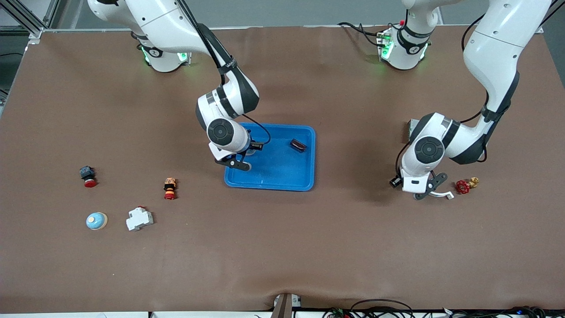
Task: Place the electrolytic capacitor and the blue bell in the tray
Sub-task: 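Grasp the second capacitor with the left gripper while the right gripper carries the bell, then release the bell in the tray while the left gripper carries the capacitor over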
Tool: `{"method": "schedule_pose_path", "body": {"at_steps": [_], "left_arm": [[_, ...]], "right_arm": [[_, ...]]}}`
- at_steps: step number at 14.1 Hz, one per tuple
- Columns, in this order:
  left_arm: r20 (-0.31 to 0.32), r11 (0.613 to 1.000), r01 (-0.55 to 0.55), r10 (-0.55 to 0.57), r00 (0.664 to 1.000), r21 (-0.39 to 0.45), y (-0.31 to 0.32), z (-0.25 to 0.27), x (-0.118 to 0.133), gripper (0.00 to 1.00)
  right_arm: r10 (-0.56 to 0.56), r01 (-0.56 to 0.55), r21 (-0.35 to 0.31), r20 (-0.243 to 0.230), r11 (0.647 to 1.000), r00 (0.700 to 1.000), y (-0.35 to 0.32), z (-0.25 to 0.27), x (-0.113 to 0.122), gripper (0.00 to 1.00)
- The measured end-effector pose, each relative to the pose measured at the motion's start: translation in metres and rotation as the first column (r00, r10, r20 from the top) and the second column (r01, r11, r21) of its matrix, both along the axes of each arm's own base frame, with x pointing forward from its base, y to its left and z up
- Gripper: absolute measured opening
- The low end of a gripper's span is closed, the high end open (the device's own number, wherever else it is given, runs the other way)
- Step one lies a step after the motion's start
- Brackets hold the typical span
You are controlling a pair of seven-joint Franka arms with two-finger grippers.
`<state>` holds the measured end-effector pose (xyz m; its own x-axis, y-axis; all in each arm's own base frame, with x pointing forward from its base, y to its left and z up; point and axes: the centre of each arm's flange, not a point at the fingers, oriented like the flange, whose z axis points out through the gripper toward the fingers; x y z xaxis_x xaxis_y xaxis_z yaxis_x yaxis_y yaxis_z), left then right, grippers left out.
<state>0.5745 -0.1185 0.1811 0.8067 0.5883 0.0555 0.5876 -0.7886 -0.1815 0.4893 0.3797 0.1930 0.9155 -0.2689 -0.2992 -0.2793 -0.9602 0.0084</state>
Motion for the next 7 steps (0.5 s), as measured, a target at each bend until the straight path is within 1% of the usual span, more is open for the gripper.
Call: {"method": "schedule_pose_path", "body": {"at_steps": [1,3,4,7], "left_arm": [[-0.002,1.000,-0.003,0.003,1.000,0.001,0.002,-0.001,0.000,0.63],[-0.003,1.000,-0.009,0.009,1.000,0.001,0.005,-0.002,0.000,0.41],[-0.001,1.000,-0.014,0.014,1.000,0.001,0.005,-0.001,0.001,0.33],[0.027,0.998,-0.063,0.063,0.998,-0.009,-0.008,0.007,0.004,0.33]], "right_arm": [[-0.003,0.003,0.000,-0.003,1.000,1.000,0.002,-0.006,-0.002,0.67],[0.001,-0.001,0.000,-0.002,1.000,1.000,0.005,-0.010,-0.005,0.67],[0.003,-0.003,-0.001,-0.002,1.000,1.000,0.006,-0.011,-0.005,0.67],[0.004,-0.004,0.000,-0.002,1.000,1.000,0.007,-0.011,-0.006,0.67]]}}
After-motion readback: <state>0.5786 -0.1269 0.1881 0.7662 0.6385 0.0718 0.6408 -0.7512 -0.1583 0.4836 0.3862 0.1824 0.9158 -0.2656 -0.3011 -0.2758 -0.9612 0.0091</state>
